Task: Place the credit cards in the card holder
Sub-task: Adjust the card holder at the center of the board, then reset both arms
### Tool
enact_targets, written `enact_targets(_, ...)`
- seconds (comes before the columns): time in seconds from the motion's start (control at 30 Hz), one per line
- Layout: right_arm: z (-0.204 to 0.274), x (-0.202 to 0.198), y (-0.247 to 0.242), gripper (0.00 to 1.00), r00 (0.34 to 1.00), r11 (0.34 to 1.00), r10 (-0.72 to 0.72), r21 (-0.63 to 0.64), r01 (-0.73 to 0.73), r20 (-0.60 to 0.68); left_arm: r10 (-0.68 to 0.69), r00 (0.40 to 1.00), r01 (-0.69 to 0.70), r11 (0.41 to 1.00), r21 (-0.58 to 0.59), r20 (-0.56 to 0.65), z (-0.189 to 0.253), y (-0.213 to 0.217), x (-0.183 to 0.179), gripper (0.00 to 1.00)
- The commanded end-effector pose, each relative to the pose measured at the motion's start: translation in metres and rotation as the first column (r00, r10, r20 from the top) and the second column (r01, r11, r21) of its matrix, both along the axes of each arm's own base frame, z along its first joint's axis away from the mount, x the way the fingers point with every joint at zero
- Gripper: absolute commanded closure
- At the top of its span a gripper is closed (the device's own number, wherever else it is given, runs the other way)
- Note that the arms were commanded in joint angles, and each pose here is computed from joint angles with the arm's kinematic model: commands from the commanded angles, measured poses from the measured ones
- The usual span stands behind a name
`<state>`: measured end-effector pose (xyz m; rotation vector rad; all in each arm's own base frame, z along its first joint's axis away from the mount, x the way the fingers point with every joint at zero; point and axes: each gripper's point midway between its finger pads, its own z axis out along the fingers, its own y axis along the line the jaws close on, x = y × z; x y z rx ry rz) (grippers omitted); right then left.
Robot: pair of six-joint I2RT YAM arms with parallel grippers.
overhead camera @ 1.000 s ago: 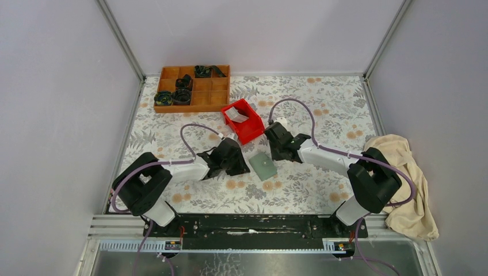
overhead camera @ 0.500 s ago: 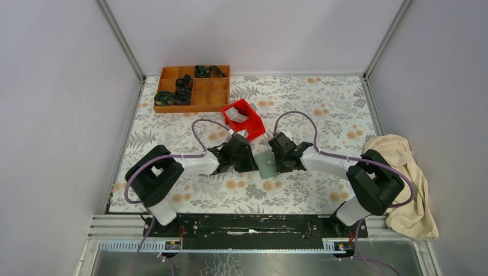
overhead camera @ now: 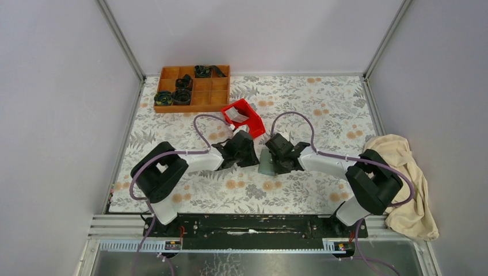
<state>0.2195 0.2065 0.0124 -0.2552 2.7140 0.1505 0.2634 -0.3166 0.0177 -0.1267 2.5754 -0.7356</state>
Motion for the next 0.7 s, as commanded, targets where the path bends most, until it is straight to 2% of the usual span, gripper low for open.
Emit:
enact_targets(0.0,0.026,0.023,0.017,1.00,0.995,0.999,0.000,0.040,-0.004,0.103,0.026,1.000,-0.026,0.996,0.084,-0.003,-0.003,0.020,-0.007,0.67)
enact_targets(0.13,0.044,0.033,0.005,0.98,0.988,1.000,-0.013,0.014,0.011,0.156,0.054,0.997,-0.059,0.994,0.089,0.057,0.021,0.030,-0.003,0.66)
enact_targets(0.27,0.067,0.042,-0.003,0.88,0.976,1.000,-0.014,-0.015,0.017,0.217,0.062,0.984,-0.078,0.993,0.085,0.170,0.067,0.036,0.010,0.64)
enact_targets(0.4,0.090,0.058,-0.011,0.70,0.959,0.999,-0.033,-0.025,0.041,0.281,0.086,0.953,-0.116,0.989,0.087,0.292,0.117,0.046,0.024,0.62)
enact_targets(0.47,0.106,0.074,-0.019,0.56,0.935,0.996,-0.048,-0.049,0.070,0.352,0.114,0.921,-0.160,0.982,0.095,0.373,0.142,0.058,0.032,0.61)
enact_targets(0.53,0.123,0.089,-0.028,0.46,0.901,0.992,-0.058,-0.078,0.101,0.431,0.144,0.878,-0.210,0.973,0.098,0.457,0.165,0.072,0.039,0.58)
enact_targets(0.63,0.145,0.111,-0.044,0.25,0.845,0.978,-0.093,-0.109,0.176,0.527,0.196,0.795,-0.302,0.949,0.094,0.574,0.198,0.097,0.049,0.57)
enact_targets(0.67,0.150,0.117,-0.049,0.23,0.831,0.974,-0.107,-0.112,0.199,0.546,0.213,0.765,-0.331,0.940,0.087,0.607,0.207,0.104,0.053,0.56)
